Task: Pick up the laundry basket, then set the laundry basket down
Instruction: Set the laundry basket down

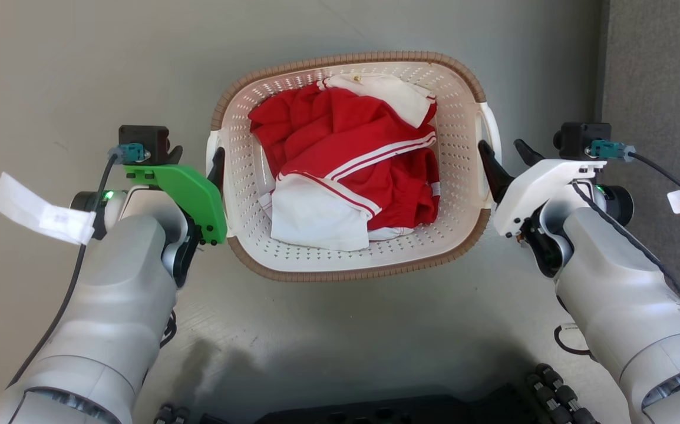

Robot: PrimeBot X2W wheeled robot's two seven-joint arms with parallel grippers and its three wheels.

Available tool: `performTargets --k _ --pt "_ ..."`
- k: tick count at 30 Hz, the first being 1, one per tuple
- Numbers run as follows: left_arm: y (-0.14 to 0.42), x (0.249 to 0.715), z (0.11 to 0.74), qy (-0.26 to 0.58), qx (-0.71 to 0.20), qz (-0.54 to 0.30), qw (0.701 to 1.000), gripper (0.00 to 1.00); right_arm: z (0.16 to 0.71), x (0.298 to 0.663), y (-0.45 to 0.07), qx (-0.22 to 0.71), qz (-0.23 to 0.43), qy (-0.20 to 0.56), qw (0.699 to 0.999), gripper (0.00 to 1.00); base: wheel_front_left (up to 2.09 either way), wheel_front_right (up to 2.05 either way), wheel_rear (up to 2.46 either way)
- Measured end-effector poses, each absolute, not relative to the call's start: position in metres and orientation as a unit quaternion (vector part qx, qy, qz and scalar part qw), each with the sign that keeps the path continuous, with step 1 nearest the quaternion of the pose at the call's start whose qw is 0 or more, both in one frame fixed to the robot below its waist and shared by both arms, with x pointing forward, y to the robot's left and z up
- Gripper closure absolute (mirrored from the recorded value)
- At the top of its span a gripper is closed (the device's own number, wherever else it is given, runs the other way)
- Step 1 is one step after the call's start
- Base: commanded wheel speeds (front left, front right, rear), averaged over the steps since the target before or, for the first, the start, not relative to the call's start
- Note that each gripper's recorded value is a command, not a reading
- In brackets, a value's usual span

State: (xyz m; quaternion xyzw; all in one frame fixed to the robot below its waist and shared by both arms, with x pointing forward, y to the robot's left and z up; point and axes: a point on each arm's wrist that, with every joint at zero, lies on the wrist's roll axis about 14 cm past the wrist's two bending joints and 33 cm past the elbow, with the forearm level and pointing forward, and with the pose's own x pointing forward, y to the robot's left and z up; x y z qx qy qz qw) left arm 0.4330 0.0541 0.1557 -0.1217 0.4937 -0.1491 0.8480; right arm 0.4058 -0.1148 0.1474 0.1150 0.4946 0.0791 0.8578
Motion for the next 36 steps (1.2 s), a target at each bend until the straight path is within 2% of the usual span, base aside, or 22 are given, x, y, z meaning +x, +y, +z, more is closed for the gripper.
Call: performTargets --k 12,17,36 --pt "0.059 0.442 0.176 0.463 -0.127 -0.138 0.866 0.00 0.165 0.416 -0.120 0.113 0.073 0.464 0.875 0.00 0.00 0.00 0.00" --pt "0.060 0.431 0.187 0.456 -0.130 -0.138 0.869 0.00 0.176 0.410 -0.126 0.107 0.070 0.458 0.880 0.00 0.00 0.00 0.00" --pt "0.047 0.426 0.269 0.369 -0.119 -0.173 0.905 0.00 0.258 0.414 -0.133 0.122 0.059 0.370 0.919 0.00 0.00 0.00 0.00"
